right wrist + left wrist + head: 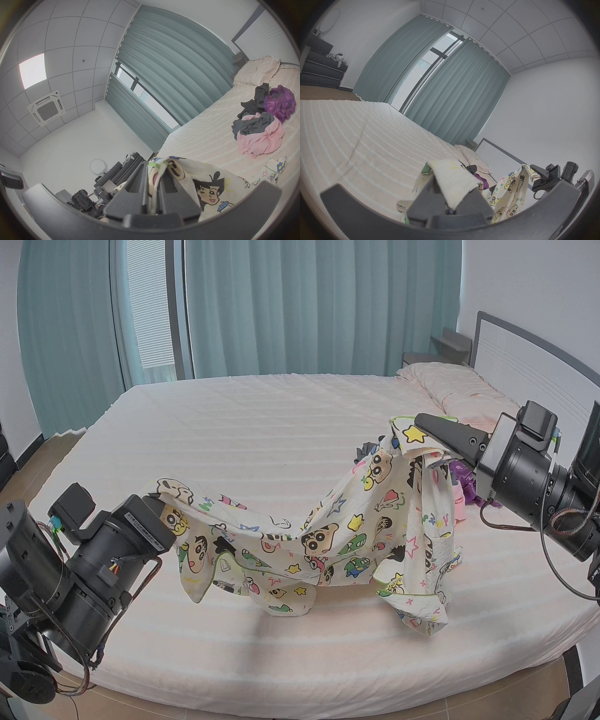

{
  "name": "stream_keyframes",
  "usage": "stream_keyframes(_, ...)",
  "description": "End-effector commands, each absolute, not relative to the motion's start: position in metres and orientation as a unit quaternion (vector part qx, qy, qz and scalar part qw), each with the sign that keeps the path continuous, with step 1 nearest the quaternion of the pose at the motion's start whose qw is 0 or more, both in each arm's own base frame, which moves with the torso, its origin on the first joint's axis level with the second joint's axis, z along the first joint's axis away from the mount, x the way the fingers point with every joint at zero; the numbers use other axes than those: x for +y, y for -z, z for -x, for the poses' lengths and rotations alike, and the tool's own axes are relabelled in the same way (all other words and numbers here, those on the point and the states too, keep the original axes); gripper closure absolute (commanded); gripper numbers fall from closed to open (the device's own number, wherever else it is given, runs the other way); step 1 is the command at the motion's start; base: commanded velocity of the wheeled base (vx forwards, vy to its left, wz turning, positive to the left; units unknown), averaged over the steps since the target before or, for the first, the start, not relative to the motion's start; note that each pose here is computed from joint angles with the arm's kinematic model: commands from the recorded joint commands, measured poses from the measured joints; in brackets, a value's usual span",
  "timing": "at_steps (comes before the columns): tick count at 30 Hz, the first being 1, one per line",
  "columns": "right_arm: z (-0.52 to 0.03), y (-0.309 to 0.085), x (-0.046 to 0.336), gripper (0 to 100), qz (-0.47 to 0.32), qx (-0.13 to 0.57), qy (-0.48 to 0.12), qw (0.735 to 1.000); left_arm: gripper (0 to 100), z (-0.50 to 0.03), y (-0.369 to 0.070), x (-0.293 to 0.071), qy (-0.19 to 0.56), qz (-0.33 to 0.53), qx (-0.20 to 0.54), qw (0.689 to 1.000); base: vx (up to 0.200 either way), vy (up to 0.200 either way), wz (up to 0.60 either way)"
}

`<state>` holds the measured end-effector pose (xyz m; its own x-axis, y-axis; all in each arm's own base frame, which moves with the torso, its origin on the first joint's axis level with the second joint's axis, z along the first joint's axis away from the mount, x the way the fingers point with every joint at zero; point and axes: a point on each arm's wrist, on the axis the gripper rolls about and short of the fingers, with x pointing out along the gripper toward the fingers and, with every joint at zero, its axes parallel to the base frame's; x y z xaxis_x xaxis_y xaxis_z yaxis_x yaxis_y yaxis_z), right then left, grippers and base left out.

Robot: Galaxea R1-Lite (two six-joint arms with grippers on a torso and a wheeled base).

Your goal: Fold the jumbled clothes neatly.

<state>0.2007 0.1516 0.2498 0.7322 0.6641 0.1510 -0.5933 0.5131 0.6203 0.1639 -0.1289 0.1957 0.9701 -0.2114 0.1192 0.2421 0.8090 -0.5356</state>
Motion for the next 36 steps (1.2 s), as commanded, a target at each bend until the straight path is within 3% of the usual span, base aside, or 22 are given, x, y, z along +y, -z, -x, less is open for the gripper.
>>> stream_keyframes(1, -0.198, -0.251, 0.151, 100, -0.336, 0.051, -0.365, 0.867, 100, -0.164, -0.195, -0.129, 0.12, 0.285, -0.026, 0.951, 0.0, 0.2, 0.0)
stream_keyframes(23, -0.202, -0.249, 0.143, 100, -0.336, 0.051, -0.348, 0.874, 100, -0.163, -0.194, -0.128, 0.119, 0.283, -0.024, 0.952, 0.0, 0.2, 0.0)
stream_keyframes(29, -0.204, -0.238, 0.135, 100, -0.334, 0.065, -0.327, 0.882, 100, -0.164, -0.192, -0.129, 0.121, 0.281, -0.019, 0.952, 0.0, 0.0, 0.0)
stream_keyframes(36, -0.203, -0.231, 0.125, 100, -0.336, 0.077, -0.312, 0.885, 100, -0.163, -0.191, -0.129, 0.125, 0.283, -0.017, 0.951, -0.2, 0.0, 0.0)
